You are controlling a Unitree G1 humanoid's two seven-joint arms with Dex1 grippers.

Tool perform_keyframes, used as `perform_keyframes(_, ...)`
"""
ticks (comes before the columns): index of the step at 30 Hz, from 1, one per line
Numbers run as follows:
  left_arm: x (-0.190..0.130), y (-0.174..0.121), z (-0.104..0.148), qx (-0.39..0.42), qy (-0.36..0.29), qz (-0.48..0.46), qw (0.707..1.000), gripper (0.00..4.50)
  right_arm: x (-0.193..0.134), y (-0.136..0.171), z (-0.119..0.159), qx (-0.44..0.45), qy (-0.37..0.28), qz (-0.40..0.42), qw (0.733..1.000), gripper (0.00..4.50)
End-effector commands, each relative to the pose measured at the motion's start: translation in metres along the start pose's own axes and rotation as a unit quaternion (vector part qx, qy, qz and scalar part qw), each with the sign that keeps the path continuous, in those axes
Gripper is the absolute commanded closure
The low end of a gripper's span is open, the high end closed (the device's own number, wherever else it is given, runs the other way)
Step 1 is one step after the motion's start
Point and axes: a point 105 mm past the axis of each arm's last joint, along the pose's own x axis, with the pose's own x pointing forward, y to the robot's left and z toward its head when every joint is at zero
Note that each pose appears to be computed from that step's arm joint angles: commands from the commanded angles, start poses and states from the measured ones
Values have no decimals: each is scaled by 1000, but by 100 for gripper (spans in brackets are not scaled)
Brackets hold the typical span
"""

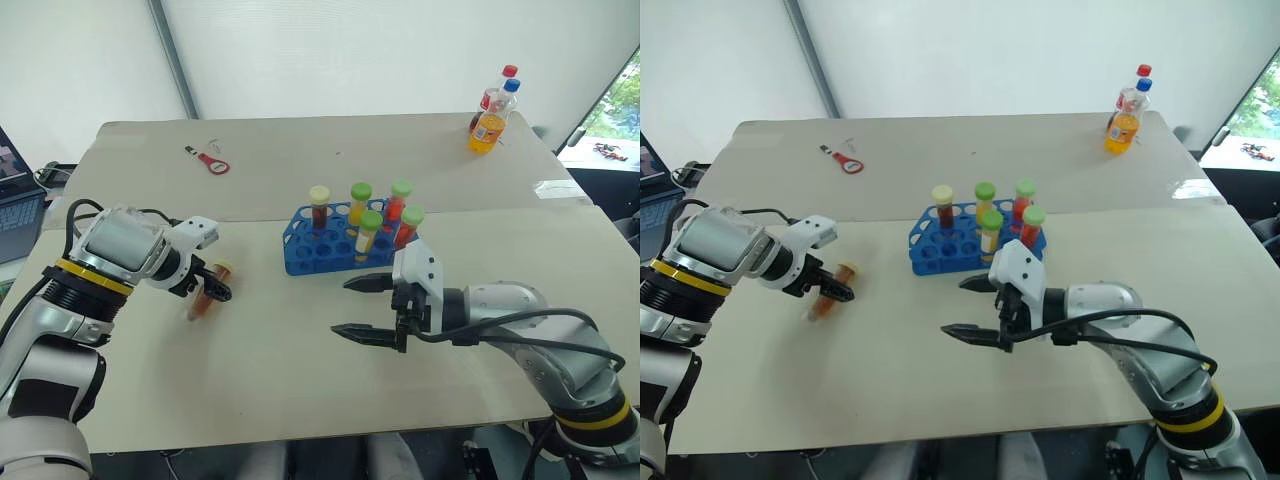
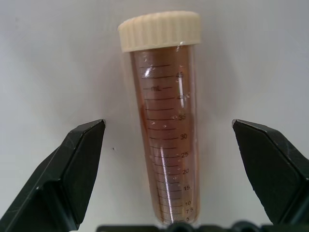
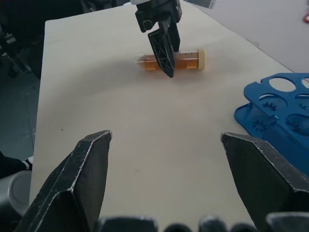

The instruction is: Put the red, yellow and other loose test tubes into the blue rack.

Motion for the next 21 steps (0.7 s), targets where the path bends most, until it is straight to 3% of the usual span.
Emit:
perform_keyframes(1,1,6,9,12,-14,17,1000,124,-4,5,11,-10,-16,-3,1000,45)
perform_keyframes(5,10,10,11,26,-17,24,999,332,-5,8,12,-5,-15,-4,1000,45)
perform_keyframes(6,13,9,11,32,-18,22,999,364,-6,9,13,-3,-14,-5,1000,45)
perform_keyframes(9,16,9,14,55,-26,17,998,368,-9,10,13,2,-10,-11,1000,45)
perform_keyframes(14,-16,-11,54,146,-152,-61,976,368,-20,11,8,7,6,-29,1000,45)
perform_keyframes(17,-48,-35,83,187,-251,-121,942,368,-31,12,1,-16,27,-48,998,45)
perform_keyframes(21,-85,-73,112,206,-399,-206,869,368,-45,10,-9,-51,46,-83,994,45)
